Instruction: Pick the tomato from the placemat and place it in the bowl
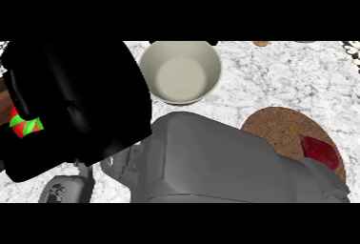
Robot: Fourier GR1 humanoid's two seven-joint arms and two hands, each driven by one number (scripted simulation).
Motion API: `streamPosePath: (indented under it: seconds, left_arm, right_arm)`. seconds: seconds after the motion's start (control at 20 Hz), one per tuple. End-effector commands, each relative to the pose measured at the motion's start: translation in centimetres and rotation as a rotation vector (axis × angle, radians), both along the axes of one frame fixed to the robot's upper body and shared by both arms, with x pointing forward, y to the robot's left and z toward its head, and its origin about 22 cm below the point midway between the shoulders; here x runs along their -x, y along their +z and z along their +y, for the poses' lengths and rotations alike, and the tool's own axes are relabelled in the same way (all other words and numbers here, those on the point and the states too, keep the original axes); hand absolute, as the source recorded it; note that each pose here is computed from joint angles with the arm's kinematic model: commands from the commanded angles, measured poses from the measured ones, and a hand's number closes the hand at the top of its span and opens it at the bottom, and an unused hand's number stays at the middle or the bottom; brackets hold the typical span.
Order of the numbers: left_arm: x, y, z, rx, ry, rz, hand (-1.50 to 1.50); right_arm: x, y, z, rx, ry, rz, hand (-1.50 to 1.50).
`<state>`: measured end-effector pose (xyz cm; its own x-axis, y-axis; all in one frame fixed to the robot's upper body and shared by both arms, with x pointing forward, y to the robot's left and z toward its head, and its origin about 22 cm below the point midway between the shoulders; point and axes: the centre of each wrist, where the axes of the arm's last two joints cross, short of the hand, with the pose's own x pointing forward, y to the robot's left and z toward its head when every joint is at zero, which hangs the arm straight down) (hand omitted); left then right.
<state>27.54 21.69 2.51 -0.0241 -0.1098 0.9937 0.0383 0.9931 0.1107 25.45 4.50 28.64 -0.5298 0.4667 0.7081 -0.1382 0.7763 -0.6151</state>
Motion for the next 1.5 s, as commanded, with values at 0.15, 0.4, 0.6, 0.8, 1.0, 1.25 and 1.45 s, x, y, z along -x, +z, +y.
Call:
streamPosePath:
  seconds: [0.15,0.4,0.6,0.8,1.0,1.25,1.45]
  left_arm:
    - [-1.7,1.1,-0.5,-0.001,-0.011,-0.008,0.0]
    - [0.4,0.3,-1.9,-0.002,-0.031,-0.009,0.0]
    - [0.7,-0.2,-0.6,-0.019,-0.01,-0.007,0.0]
    - [-0.7,1.4,0.7,-0.009,-0.014,-0.012,0.0]
    - [-0.3,0.8,-1.7,0.009,-0.008,-0.002,0.0]
    - [-0.7,1.1,-2.0,-0.004,-0.041,-0.024,0.0]
    - [0.0,1.3,-1.9,0.005,-0.035,-0.024,0.0]
  right_arm:
    - [-4.4,-1.4,1.4,0.166,-0.155,-0.057,1.5]
    - [-9.5,-3.0,-0.8,0.309,-0.229,-0.1,1.5]
    - [-12.8,-6.4,-1.8,0.321,-0.292,-0.068,1.5]
    - [-14.6,-10.0,-4.0,0.357,-0.316,-0.084,1.5]
    - [-17.2,-11.3,-7.2,0.369,-0.342,-0.055,1.5]
    - [-18.6,-13.6,-8.5,0.391,-0.274,0.102,1.5]
    - [-19.3,-16.2,-11.5,0.326,-0.237,0.232,-1.5]
